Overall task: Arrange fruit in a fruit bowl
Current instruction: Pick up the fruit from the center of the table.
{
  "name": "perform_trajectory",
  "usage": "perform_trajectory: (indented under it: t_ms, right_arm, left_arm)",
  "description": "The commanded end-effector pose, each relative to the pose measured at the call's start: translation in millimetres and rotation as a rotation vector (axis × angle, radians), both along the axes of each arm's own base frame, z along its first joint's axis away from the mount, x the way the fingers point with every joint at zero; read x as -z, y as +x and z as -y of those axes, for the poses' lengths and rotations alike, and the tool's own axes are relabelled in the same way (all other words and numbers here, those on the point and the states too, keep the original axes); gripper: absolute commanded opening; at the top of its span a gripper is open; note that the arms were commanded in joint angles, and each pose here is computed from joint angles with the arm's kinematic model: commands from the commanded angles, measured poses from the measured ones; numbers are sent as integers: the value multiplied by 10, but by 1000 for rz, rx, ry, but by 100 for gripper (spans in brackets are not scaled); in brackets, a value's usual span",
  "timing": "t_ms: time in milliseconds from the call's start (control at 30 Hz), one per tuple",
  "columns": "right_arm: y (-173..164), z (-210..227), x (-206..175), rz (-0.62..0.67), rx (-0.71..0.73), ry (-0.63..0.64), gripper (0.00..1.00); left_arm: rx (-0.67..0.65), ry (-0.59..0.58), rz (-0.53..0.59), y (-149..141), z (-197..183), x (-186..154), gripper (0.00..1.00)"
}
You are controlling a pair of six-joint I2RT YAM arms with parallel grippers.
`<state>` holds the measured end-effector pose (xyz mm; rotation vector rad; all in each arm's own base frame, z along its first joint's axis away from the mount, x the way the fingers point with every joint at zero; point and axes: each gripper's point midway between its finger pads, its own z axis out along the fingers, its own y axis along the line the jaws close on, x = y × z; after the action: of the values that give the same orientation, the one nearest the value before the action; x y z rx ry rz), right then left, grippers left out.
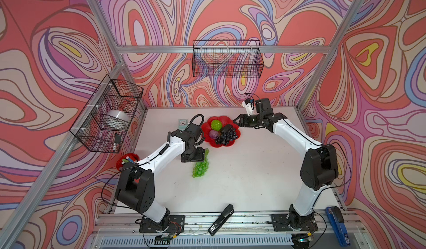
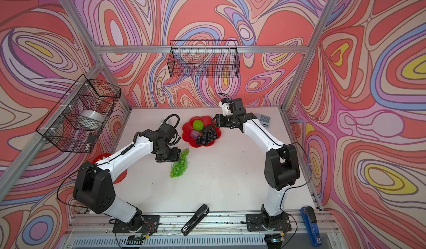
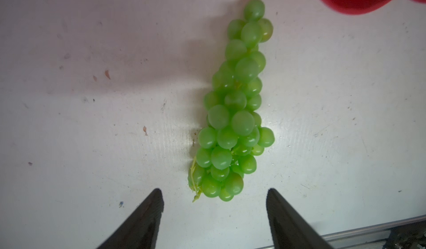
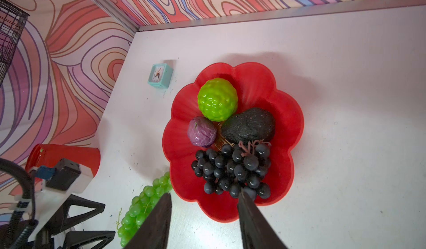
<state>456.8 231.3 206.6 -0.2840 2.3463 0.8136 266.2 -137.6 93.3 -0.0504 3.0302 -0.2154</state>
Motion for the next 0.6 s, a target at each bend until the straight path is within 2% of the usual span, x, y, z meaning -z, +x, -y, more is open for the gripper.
perform_trajectory:
  t_ms: [0,333,467,567]
  right_arm:
    - [-109,-31,83,-31,-18,-10,47]
    - [-208,-169,120,-54,-39,-30,44]
    - [-242,-187,187,-75,-44,-46,43]
    - [-268,-201,241,-90,-47,-56,43]
  left_arm:
    - [-96,-37,4,-79,-66,-24,68]
    - [-210,-102,13,-112,-102,143,62]
    - [-235,-110,3,-95,-127,243,55]
    - [-260,-115,11,-67,-159,285,53]
